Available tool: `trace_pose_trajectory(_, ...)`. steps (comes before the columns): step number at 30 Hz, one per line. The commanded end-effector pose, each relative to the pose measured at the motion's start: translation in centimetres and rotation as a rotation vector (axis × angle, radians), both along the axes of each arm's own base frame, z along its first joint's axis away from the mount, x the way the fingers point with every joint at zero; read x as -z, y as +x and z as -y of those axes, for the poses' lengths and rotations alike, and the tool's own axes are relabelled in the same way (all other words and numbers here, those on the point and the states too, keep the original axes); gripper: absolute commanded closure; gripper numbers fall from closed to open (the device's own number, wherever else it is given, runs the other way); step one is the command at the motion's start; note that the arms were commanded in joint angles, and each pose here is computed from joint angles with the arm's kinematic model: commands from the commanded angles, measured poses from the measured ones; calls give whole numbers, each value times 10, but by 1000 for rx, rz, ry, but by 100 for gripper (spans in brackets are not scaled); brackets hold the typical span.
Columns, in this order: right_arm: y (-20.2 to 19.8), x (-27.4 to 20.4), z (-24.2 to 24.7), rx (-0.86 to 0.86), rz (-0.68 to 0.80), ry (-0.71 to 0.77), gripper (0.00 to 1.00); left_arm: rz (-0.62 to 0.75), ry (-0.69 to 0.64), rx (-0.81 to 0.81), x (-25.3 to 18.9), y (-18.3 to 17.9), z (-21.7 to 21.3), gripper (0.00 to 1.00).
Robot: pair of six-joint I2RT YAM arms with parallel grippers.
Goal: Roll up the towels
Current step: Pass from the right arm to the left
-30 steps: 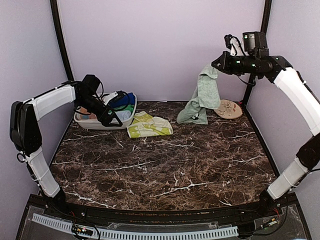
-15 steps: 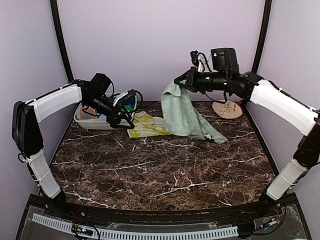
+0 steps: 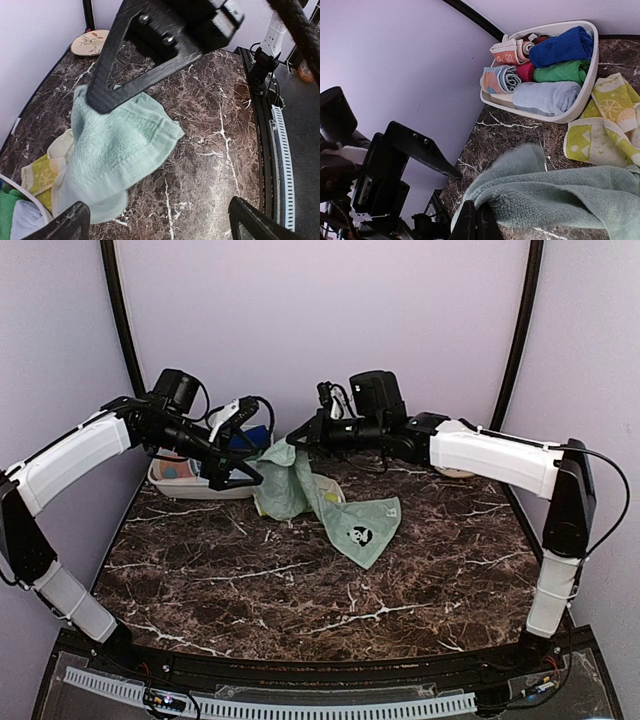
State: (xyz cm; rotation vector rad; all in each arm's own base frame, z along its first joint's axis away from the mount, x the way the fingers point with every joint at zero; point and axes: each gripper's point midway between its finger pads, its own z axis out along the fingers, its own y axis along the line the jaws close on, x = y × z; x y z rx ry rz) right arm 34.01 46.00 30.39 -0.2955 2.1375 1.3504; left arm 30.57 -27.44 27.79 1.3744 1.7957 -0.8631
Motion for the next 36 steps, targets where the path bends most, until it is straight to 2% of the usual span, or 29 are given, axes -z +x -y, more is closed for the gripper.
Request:
trace_pose_trajectory(1,5,-11,-23,-16,15,132,100,161,76,0,7,0,-10,1)
trace_pose_trajectory(4,3,-1,-40,-27,-104,177,100,229,166,31,27,-4,-6,4)
trace_pose_trajectory(11,-1,13,-66,-55,-158,187,100,417,319,-66,44,26,-5,14)
trace_pose_trajectory(18,-2,22,-74,-69,-197,196,100,518,400,-117,55,41,-13,27)
trace_pose_trajectory(23,-4,28,-73,-73,-213,196,100,652,487,-214,51,62,-30,24)
trace_pose_trajectory(27,-4,28,-74,-73,-224,199,100,702,488,-253,36,67,-35,21)
trace_pose_trajectory(31,-2,28,-74,-57,-241,199,100,688,481,-204,34,50,-38,16)
trace_pose_trajectory(36,2,22,-72,-18,-280,247,100,657,497,-70,52,13,-42,15)
